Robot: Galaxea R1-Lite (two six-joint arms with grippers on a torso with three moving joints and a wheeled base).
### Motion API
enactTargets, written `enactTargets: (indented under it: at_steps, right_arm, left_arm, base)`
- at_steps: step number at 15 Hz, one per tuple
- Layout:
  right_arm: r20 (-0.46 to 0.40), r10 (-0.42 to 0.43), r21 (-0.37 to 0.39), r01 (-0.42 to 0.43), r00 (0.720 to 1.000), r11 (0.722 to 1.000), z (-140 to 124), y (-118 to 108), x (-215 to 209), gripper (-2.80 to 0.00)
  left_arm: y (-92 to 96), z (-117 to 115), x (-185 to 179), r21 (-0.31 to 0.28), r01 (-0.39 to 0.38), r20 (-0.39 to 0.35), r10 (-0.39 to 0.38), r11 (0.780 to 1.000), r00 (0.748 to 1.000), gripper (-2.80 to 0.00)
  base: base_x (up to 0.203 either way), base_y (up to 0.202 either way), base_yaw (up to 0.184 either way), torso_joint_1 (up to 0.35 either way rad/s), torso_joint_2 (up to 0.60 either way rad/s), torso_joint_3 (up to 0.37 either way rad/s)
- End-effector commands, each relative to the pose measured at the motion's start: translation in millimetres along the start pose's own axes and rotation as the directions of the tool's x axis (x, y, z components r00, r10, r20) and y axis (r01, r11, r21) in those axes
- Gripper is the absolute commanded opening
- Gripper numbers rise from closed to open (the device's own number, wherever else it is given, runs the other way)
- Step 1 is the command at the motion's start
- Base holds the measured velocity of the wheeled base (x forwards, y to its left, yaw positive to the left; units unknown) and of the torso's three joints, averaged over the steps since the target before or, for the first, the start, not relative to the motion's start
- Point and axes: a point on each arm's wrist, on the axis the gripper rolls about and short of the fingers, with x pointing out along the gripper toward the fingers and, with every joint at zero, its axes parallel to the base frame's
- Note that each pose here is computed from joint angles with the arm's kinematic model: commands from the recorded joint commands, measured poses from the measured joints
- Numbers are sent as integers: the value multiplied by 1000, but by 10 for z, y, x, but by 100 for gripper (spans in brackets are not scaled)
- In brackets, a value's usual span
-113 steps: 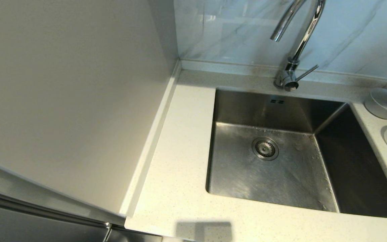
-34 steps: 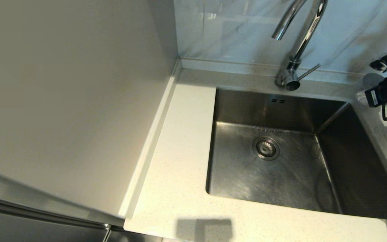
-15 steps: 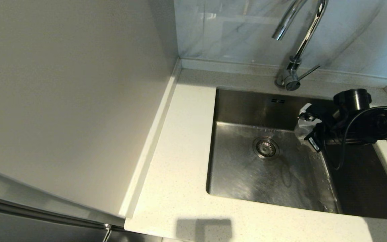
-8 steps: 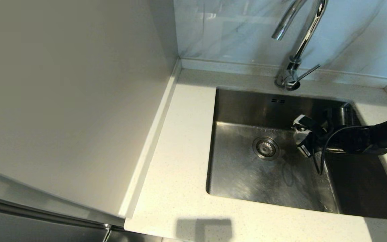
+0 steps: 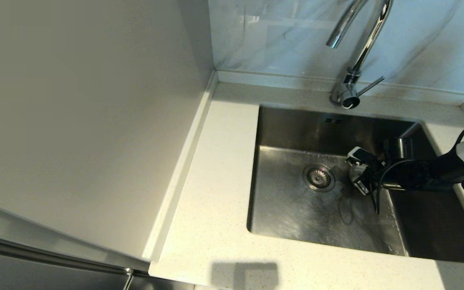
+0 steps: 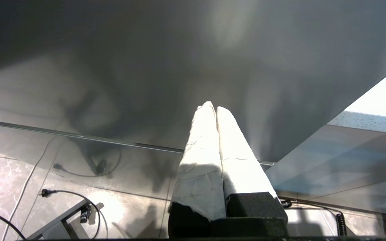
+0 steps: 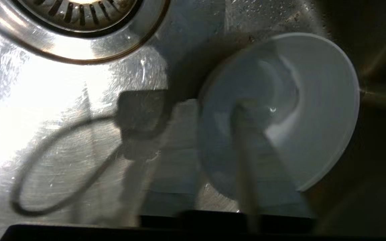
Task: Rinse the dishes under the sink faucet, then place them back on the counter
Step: Put a bowl into the sink
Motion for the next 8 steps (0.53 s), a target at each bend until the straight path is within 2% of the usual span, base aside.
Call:
enactTargets:
  at_steps: [1, 5, 8]
  right_arm:
    - [7, -5, -2, 5, 1000, 1000, 12, -10, 39, 0]
    - [40, -43, 14, 42, 998, 999, 91, -145, -23, 0]
    - [106, -98, 63, 91, 990, 994, 289, -384, -473, 0]
  left_arm:
    - [0, 0, -2, -1, -1, 3, 1, 1000, 1000, -280]
    - [0, 0, -2, 0, -1, 3, 1, 1000, 1000, -280]
    - [0, 0, -2, -1, -1, 3, 1, 1000, 1000, -280]
  base:
    - [0, 0, 0, 0, 0, 0]
    - [0, 0, 0, 0, 0, 0]
    - [0, 0, 0, 0, 0, 0]
